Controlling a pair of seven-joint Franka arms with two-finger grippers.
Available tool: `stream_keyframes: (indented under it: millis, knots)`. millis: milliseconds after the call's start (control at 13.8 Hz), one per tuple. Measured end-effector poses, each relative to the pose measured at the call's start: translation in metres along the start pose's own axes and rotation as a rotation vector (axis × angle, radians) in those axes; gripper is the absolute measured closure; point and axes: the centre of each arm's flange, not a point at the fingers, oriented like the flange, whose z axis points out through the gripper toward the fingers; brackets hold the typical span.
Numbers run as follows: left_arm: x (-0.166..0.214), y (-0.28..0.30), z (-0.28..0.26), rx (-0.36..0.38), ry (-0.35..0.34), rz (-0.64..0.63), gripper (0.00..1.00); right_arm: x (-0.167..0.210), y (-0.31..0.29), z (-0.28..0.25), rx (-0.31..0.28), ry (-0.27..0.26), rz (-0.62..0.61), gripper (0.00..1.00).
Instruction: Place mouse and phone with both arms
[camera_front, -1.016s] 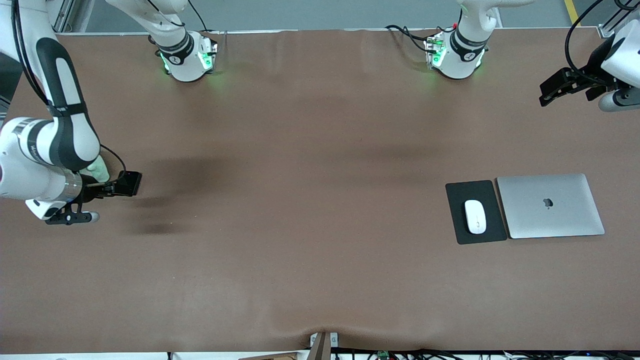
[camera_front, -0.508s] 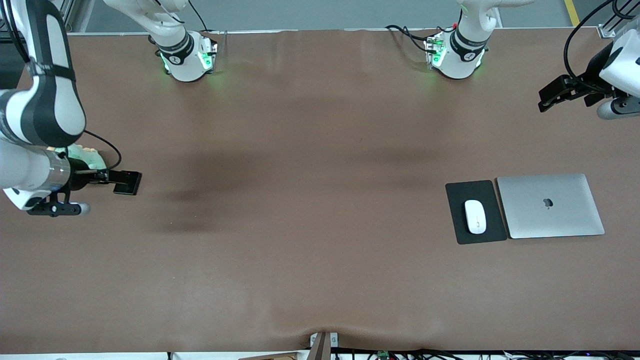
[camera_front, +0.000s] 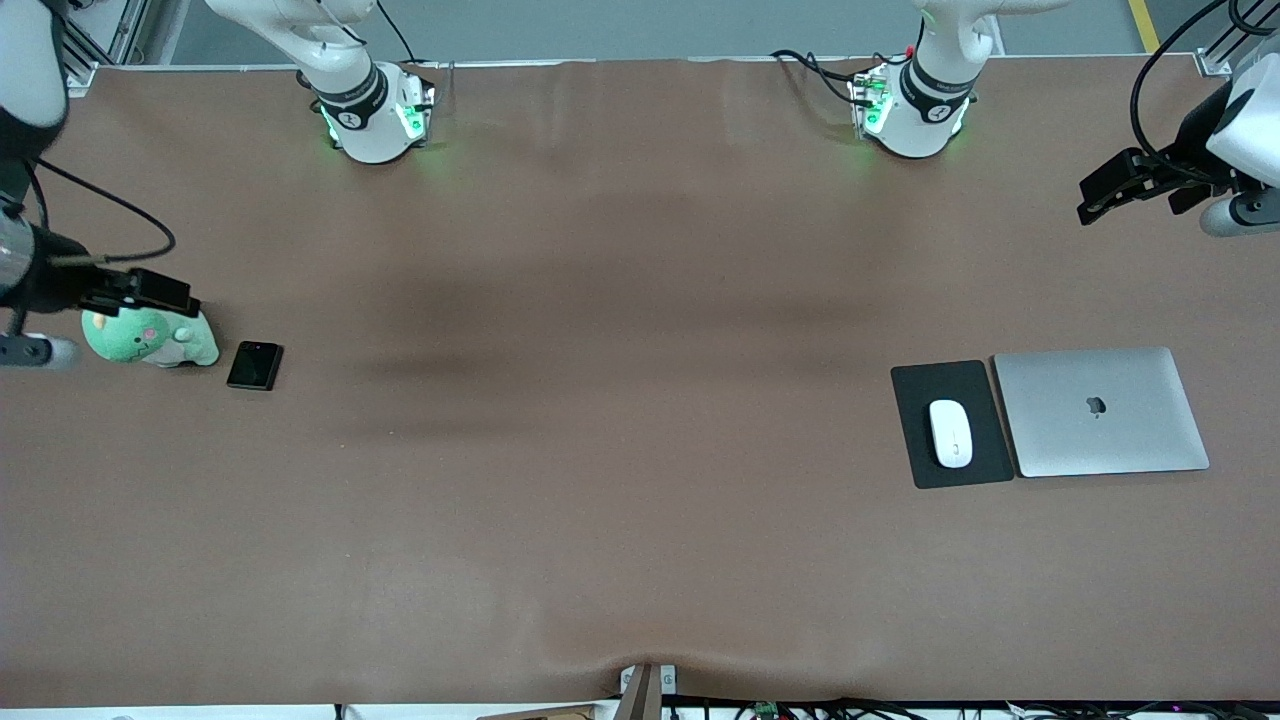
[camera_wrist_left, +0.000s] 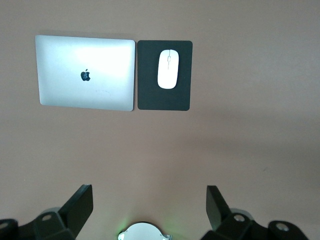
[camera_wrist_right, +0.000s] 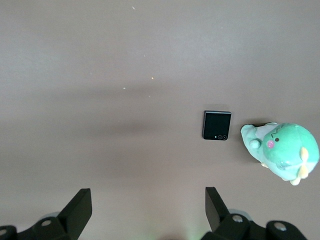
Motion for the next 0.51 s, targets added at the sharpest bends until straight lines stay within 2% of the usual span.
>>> stream_keyframes:
  millis: [290, 508]
  knots:
    - [-0.002, 0.0, -0.003, -0.001, 0.006, 0.0, 0.0, -0.034, -0.022, -0.036, -0.004, 0.042, -0.013, 0.0]
    - [-0.004, 0.0, -0.007, -0.002, 0.015, 0.0, 0.0, -0.042, -0.026, -0.037, -0.005, 0.042, 0.01, 0.0]
